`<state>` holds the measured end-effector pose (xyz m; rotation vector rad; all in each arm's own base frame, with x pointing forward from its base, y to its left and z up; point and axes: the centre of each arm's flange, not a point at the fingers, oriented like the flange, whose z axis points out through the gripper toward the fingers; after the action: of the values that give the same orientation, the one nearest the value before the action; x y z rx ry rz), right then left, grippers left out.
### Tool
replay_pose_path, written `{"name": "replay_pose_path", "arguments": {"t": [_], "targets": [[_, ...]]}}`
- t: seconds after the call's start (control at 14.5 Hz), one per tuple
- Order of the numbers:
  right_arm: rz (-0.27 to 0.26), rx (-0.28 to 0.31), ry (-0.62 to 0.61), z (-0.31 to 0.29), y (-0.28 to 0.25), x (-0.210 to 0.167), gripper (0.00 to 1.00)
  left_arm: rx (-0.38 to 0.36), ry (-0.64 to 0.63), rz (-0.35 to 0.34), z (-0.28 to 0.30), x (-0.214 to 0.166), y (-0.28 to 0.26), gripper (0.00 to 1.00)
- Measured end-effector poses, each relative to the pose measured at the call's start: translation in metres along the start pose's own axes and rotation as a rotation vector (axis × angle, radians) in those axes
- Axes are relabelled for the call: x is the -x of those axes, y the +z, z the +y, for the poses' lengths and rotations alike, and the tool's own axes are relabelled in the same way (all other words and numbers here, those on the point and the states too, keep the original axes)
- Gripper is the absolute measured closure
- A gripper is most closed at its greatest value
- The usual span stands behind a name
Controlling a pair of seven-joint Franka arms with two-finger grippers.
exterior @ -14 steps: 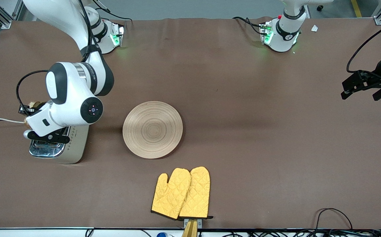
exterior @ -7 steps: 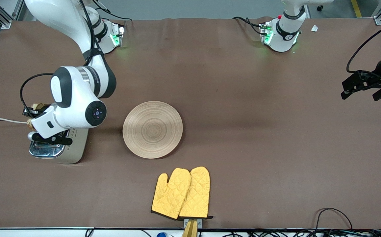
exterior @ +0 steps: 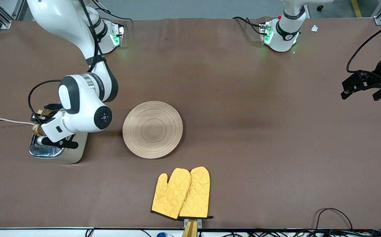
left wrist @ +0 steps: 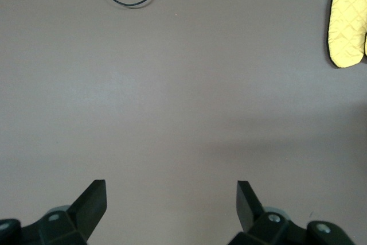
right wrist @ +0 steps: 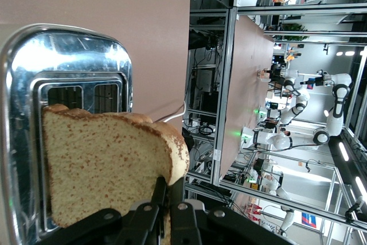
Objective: Move plate and put bread in toaster
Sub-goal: 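Align the bread above the toaster slot with the right gripper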
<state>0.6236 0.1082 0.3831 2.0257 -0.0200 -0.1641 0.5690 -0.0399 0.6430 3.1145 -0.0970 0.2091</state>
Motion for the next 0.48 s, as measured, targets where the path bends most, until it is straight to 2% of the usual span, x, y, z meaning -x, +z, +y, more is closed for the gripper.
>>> {"name": "replay_pose_path", "arguments": {"t": [0.48], "targets": [[-0.005, -0.004, 0.007, 0.0042, 0.0105, -0.0041, 0.94, 0.000, 0.000, 0.000, 0.0000, 0.0000, 0.0000, 0.00]]}}
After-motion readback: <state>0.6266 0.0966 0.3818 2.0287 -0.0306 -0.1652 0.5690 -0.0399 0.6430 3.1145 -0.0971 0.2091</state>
